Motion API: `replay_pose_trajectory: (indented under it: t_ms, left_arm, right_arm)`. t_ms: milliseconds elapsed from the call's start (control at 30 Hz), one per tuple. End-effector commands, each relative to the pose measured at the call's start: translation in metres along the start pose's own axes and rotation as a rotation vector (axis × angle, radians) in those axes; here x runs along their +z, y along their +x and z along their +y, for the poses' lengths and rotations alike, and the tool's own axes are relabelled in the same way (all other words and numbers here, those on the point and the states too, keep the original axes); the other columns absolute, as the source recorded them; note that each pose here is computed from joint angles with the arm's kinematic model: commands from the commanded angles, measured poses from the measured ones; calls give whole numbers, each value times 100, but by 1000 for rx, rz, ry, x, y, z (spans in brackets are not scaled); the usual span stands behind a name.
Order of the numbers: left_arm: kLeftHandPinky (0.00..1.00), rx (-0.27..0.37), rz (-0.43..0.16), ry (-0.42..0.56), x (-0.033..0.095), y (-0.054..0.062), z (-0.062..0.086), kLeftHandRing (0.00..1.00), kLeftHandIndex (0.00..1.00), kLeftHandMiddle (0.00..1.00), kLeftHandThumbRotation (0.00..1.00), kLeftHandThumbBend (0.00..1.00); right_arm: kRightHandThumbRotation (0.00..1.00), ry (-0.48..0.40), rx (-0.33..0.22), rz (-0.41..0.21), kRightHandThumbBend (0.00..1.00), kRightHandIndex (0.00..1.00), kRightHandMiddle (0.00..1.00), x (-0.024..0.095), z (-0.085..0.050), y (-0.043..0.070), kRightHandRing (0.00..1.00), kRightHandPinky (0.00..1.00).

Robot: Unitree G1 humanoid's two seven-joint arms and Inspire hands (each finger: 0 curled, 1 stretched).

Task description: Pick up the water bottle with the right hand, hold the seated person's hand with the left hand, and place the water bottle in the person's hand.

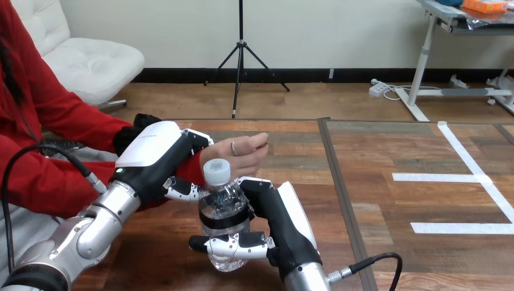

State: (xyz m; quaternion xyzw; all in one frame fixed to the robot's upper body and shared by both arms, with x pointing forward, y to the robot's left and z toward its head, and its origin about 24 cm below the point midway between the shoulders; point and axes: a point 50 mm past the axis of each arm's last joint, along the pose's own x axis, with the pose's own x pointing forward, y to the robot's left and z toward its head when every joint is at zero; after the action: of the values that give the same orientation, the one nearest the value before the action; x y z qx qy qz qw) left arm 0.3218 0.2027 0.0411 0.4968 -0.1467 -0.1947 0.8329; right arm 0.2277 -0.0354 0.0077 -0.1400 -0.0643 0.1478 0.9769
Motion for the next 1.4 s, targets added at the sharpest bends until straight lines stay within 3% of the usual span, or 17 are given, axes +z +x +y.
replay_pose_trajectory:
  t_ms: [0,733,1367]
  left_arm:
    - [28,31,-115,-1,20,18,6,34,45,41,0,67]
    - [28,30,-115,-29,19,15,6,34,43,41,3,72]
    - [30,25,-102,-33,15,10,12,35,43,42,0,80]
  right_arm:
    - [0,84,-38,-186,84,47,46,52,4,31,37,29]
    - [0,55,-41,-198,85,46,45,48,-12,32,37,30]
    - [0,-23,-79,-141,84,46,47,26,-33,35,38,31]
